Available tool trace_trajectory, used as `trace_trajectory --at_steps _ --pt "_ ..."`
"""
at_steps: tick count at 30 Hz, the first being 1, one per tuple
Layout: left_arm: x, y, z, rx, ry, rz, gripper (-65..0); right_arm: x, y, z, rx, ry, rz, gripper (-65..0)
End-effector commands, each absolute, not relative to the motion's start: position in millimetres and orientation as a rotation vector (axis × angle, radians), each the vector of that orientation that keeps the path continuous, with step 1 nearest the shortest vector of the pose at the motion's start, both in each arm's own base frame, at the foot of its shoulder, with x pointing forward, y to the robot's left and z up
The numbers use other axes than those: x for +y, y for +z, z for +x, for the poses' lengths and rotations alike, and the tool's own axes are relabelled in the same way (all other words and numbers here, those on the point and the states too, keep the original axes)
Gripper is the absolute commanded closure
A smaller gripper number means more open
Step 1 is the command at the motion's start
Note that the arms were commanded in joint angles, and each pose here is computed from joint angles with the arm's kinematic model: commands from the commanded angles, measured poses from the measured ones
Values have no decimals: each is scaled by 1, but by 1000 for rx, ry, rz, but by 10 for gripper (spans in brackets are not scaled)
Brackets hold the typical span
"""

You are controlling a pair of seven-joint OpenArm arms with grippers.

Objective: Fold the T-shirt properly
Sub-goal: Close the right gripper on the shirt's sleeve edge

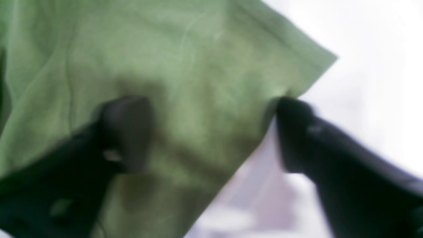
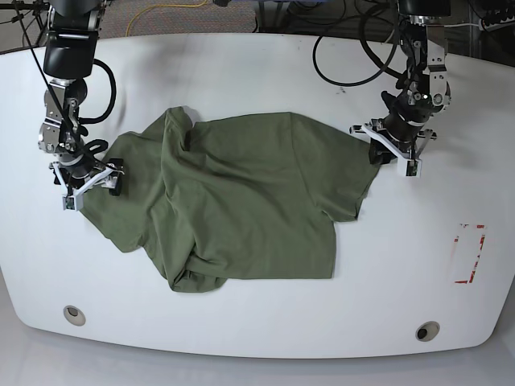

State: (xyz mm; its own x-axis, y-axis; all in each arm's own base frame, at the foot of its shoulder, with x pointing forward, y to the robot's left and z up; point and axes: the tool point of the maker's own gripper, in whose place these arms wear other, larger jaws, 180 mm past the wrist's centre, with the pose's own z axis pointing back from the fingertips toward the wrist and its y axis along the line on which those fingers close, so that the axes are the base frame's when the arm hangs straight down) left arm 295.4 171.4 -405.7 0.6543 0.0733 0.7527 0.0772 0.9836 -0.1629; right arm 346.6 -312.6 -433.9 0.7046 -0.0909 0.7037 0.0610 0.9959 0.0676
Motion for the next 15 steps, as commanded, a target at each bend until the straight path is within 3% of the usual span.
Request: trace_trajectory --at_steps 1,5,11,15 --pt "175 -386 307 -929 -16 -183 -73 -304 -451 330 -679 -72 74 -335" --pt "178 -383 308 -935 -12 -176 -69 -303 -448 332 -687 -68 71 -174" --pt "177 -374 315 -961 -17 -175 -64 -303 -433 341 -729 -43 48 -188" --pt "175 -371 318 -968 -21 -181 -60 -303 -430 342 -737 -40 44 -157"
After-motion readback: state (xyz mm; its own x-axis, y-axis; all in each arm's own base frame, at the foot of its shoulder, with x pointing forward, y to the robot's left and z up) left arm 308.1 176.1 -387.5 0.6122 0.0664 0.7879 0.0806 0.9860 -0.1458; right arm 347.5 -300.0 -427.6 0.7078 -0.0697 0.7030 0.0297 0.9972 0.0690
